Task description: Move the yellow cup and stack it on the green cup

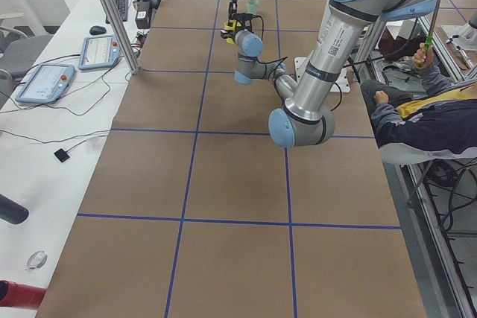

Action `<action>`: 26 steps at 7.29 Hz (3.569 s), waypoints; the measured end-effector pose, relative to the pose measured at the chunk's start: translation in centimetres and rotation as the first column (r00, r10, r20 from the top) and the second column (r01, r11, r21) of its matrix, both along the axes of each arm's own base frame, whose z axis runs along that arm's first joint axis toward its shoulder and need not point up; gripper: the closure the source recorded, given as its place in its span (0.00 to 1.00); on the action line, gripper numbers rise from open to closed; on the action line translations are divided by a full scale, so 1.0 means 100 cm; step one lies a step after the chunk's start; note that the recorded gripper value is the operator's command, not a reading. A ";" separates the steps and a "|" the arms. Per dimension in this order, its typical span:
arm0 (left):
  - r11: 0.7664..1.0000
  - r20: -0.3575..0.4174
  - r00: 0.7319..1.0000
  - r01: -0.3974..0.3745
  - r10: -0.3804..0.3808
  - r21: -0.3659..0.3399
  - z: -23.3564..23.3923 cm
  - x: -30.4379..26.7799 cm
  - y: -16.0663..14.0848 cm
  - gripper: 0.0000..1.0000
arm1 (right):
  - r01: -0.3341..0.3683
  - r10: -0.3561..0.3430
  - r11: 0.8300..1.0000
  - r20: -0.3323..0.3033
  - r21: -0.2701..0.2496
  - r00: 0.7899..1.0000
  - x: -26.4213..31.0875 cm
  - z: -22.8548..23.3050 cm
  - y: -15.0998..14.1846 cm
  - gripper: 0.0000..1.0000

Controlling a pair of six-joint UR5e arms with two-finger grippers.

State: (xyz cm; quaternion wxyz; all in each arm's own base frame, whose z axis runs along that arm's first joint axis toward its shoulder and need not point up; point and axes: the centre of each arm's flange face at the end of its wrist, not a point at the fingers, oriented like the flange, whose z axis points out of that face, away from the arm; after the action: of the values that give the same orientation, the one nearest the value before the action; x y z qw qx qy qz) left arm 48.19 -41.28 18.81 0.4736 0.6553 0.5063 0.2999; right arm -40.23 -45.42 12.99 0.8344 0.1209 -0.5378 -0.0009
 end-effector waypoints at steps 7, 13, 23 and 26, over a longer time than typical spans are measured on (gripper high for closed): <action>0.983 0.137 0.983 0.139 -0.123 -0.116 0.043 -0.010 -0.041 0.01 | -0.161 0.152 0.986 -0.171 -0.043 0.974 0.111 0.056 -0.077 1.00; 0.793 0.694 0.720 0.430 -0.013 -0.432 0.184 -0.139 -0.154 0.00 | -0.135 0.128 0.991 -0.255 -0.010 0.959 0.180 0.128 -0.084 1.00; 0.327 0.678 0.629 0.594 0.380 -0.735 0.354 -0.488 -0.058 0.00 | 0.064 -0.029 0.993 -0.321 0.100 0.947 0.356 0.272 -0.039 1.00; 0.188 0.566 0.692 0.546 0.449 -0.817 0.397 -0.540 -0.015 0.00 | 0.082 -0.055 0.994 -0.313 0.072 0.948 0.392 0.315 -0.005 1.00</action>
State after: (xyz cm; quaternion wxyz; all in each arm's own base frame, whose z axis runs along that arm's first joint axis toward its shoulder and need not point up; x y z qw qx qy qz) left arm -5.84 -42.73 58.48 0.9403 0.0352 0.3180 0.1161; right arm -1.01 -45.96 44.51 0.9022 0.1356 -0.4031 -0.0717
